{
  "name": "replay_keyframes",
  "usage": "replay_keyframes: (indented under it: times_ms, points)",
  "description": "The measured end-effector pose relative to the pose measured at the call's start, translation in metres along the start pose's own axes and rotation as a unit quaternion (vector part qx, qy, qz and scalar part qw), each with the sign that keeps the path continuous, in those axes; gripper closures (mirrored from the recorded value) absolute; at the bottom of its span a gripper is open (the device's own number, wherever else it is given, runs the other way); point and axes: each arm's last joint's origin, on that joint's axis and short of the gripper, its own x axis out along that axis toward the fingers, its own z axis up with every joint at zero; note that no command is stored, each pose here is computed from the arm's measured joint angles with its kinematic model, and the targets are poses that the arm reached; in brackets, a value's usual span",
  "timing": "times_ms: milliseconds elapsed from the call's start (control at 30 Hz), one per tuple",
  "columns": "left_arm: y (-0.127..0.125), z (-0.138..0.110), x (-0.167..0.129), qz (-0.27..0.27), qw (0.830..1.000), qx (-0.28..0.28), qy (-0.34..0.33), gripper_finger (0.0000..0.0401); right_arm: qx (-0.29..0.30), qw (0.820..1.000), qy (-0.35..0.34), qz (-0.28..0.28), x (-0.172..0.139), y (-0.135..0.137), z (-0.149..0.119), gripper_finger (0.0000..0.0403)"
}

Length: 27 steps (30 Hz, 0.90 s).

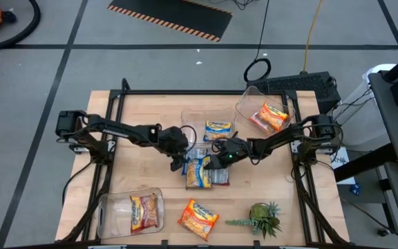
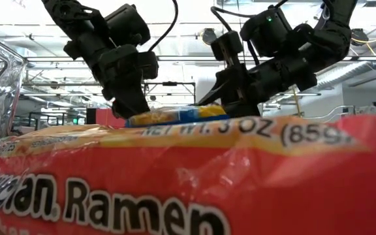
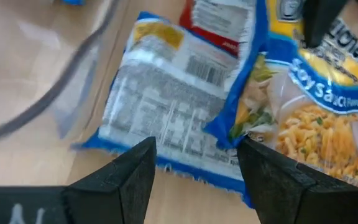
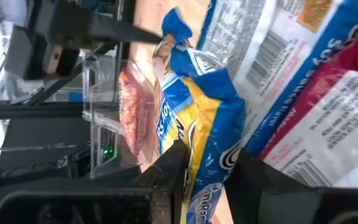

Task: Sort Maruchan noodles
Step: Stack the bottom blue noodle pack on top of the other blue noodle pack into the top left transparent bin

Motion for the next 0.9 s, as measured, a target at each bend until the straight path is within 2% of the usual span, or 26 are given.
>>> replay_keyframes:
  times_ms: [167,300,500,633,900]
  points:
    - [-0.001,0.003,-0.029,0.005,0.998,-0.059,-0.007,0.0171,-0.005,0.999,0.016,0.028,0.000,0.005,0.000,0.0333]
    - [-0.006,0.005,-0.057,0.008,0.998,-0.053,-0.032,0.0171,-0.009,0.999,0.021,0.042,-0.004,0.009,0.003,0.0340]
    - [-0.003,0.004,-0.090,0.047,0.995,-0.058,-0.068,0.0171,-0.011,0.998,0.000,0.065,-0.016,0.022,0.012,0.0342]
    - [0.003,0.006,-0.101,0.069,0.991,-0.072,-0.092,0.0171,-0.019,0.996,-0.022,0.090,-0.030,0.037,0.019,0.0342]
    - [0.016,0.010,-0.109,0.096,0.982,-0.108,-0.118,0.0171,-0.044,0.990,-0.087,0.102,-0.067,0.059,0.035,0.0343]
